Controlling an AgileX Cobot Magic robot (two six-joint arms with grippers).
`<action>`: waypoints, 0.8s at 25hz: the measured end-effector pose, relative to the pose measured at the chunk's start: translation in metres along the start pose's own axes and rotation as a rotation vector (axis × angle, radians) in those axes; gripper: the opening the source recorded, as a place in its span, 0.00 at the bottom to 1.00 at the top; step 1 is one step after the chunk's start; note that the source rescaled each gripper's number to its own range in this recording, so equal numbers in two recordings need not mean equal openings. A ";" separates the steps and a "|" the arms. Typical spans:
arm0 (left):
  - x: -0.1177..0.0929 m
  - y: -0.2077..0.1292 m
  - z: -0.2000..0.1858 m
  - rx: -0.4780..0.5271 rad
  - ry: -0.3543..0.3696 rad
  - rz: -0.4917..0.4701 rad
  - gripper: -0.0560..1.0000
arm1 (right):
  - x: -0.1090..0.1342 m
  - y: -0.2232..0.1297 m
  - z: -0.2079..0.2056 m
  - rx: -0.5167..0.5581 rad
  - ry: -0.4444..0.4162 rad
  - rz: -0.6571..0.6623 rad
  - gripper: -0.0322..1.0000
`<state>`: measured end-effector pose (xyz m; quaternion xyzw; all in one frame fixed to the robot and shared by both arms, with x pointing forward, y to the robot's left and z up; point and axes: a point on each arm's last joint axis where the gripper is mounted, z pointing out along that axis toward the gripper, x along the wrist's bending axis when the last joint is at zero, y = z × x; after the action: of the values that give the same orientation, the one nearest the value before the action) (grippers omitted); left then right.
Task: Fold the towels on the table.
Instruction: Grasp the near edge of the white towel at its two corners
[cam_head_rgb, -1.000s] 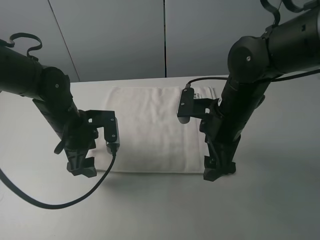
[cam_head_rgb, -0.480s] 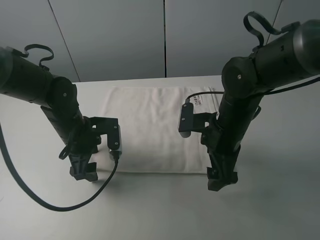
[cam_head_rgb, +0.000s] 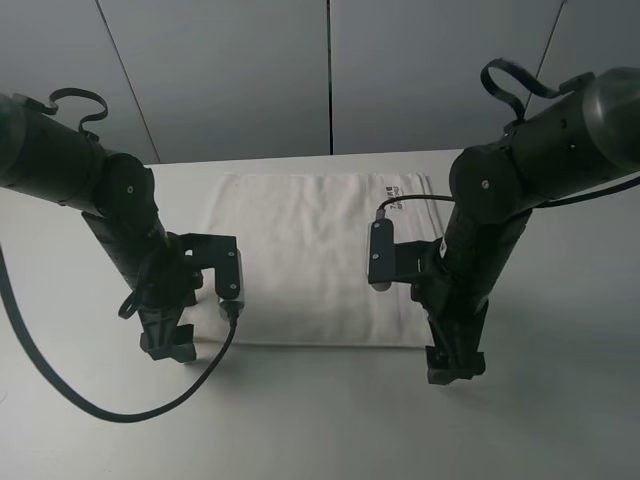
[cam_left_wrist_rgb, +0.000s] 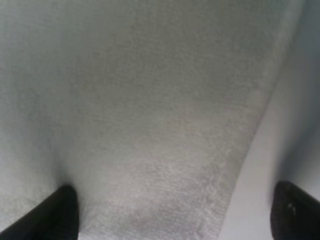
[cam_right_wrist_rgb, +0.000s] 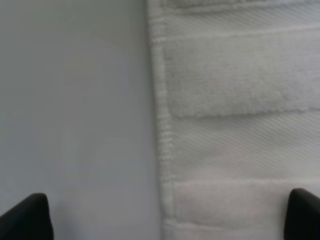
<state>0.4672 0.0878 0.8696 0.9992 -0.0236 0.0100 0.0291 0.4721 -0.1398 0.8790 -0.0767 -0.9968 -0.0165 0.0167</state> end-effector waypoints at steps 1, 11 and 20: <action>0.000 0.000 0.000 0.000 0.000 0.001 0.99 | 0.000 0.000 0.000 0.004 -0.003 -0.007 1.00; 0.000 0.001 0.001 -0.001 0.002 0.003 0.99 | -0.003 -0.002 0.004 0.025 -0.028 -0.036 1.00; 0.000 0.001 0.001 -0.003 0.005 0.003 0.99 | -0.005 -0.002 0.015 0.049 -0.030 -0.035 0.87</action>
<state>0.4672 0.0869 0.8691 0.9991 -0.0250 0.0124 0.0307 0.4760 -0.1416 0.8643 -0.0590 -0.9982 0.0089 0.0034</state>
